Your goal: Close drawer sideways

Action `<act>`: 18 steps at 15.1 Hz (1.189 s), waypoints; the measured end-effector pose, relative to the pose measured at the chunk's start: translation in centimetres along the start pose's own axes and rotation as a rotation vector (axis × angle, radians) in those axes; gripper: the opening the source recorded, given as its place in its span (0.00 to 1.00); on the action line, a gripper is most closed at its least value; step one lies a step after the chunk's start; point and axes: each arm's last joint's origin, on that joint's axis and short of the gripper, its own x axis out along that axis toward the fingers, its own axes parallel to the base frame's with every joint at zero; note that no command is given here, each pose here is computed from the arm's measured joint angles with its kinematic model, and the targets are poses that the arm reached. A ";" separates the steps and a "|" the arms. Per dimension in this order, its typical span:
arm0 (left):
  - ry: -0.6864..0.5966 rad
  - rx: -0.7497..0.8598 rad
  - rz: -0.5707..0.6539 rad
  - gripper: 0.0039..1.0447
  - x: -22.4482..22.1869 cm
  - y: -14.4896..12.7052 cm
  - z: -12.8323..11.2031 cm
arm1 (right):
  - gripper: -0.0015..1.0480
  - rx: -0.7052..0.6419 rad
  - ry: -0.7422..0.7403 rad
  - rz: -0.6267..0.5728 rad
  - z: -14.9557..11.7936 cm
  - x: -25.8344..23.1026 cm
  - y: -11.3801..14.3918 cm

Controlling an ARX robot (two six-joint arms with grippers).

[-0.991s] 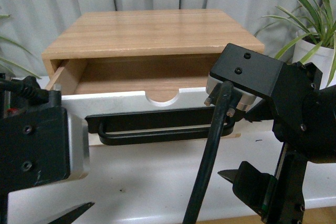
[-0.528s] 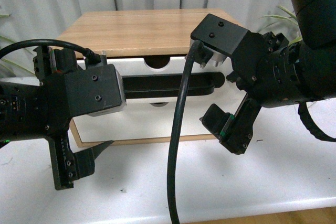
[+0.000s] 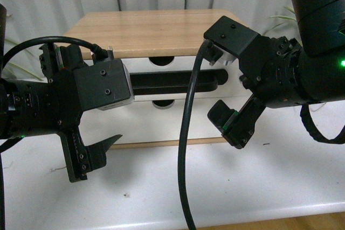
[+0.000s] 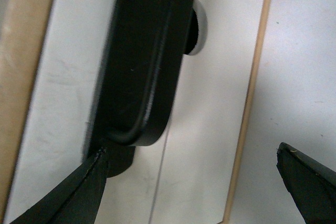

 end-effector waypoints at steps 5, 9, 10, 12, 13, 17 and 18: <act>-0.211 -0.146 0.048 0.94 -7.9 -2.0 3.0 | 0.94 0.041 -0.129 -0.074 -0.4 -6.9 0.9; -0.279 -0.520 0.042 0.94 -15.8 -6.6 2.6 | 0.94 0.198 -0.189 -0.240 -4.1 -15.0 4.1; -0.312 -0.597 0.091 0.94 -17.9 -6.9 2.7 | 0.94 0.249 -0.210 -0.298 -5.0 -17.2 5.1; -0.336 -0.749 0.281 0.94 -21.4 -7.2 1.7 | 0.94 0.343 -0.267 -0.415 -6.7 -20.4 6.7; -0.333 -0.831 0.372 0.94 -22.2 -7.4 0.8 | 0.94 0.383 -0.315 -0.468 -7.5 -21.4 7.2; -0.274 -0.998 0.452 0.94 -22.2 -8.0 -0.9 | 0.91 0.455 -0.358 -0.558 -8.3 -21.6 7.4; -0.246 -1.020 0.515 0.88 -22.3 -8.1 -0.8 | 0.81 0.512 -0.453 -0.591 -8.7 -21.8 7.4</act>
